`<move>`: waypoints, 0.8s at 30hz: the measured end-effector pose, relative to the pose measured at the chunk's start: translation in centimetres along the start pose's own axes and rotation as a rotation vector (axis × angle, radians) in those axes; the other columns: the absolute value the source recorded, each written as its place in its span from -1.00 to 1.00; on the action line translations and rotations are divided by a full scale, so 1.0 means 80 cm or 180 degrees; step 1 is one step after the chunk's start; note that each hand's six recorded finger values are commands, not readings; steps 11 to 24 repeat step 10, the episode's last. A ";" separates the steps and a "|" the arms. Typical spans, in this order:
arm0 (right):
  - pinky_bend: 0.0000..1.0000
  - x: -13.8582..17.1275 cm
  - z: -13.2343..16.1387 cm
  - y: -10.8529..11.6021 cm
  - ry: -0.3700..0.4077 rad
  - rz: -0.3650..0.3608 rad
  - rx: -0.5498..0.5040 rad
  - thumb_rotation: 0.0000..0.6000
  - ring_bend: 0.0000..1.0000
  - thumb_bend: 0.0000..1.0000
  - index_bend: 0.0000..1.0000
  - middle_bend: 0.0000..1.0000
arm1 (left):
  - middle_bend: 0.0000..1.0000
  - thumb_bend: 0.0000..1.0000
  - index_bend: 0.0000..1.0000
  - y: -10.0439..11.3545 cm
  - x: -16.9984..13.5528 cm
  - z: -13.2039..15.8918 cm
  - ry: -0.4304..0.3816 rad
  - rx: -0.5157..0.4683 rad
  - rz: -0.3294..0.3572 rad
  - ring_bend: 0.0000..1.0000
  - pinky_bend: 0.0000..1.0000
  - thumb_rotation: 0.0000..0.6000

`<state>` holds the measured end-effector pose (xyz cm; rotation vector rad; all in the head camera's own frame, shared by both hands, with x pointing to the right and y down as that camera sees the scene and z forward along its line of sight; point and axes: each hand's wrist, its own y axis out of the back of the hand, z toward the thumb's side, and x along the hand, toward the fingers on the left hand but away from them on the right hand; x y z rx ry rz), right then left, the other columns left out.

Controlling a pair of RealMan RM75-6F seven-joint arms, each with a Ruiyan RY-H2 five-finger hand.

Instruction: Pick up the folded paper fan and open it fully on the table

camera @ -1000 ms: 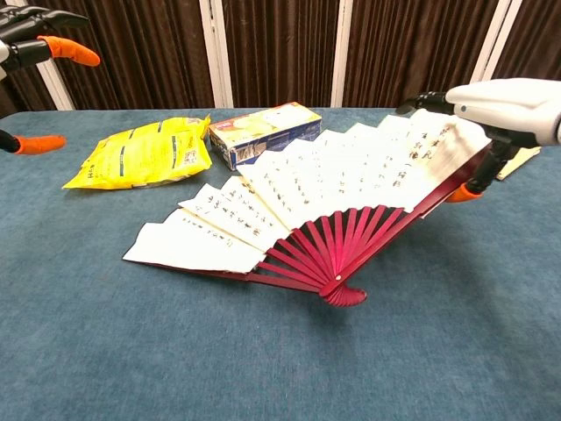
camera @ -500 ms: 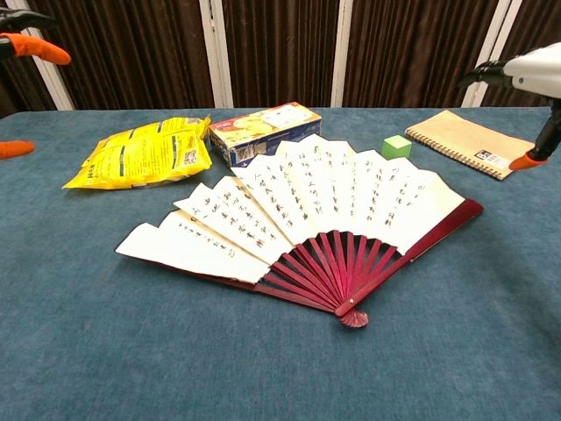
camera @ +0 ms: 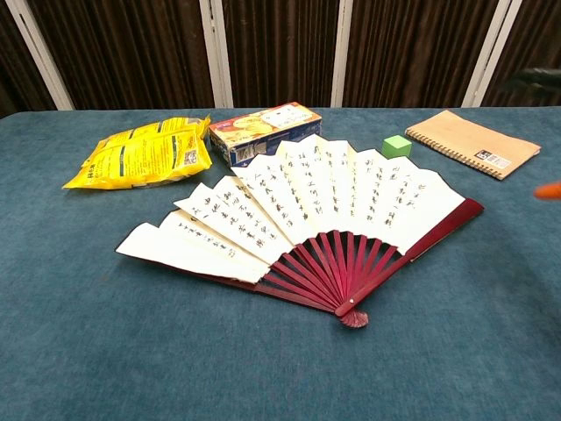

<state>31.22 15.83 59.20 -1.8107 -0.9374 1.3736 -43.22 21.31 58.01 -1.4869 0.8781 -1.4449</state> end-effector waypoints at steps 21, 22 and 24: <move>-0.92 0.064 -0.087 -0.028 -0.0443 -0.0313 0.0470 1.00 -0.86 -0.65 -0.90 -0.90 | -1.00 -0.43 -0.86 0.004 -0.049 -0.044 0.0532 -0.0003 -0.0264 -1.00 -1.00 1.00; -0.92 0.064 -0.087 -0.028 -0.0443 -0.0313 0.0470 1.00 -0.86 -0.65 -0.90 -0.90 | -1.00 -0.43 -0.86 0.004 -0.049 -0.044 0.0532 -0.0003 -0.0264 -1.00 -1.00 1.00; -0.92 0.064 -0.087 -0.028 -0.0443 -0.0313 0.0470 1.00 -0.86 -0.65 -0.90 -0.90 | -1.00 -0.43 -0.86 0.004 -0.049 -0.044 0.0532 -0.0003 -0.0264 -1.00 -1.00 1.00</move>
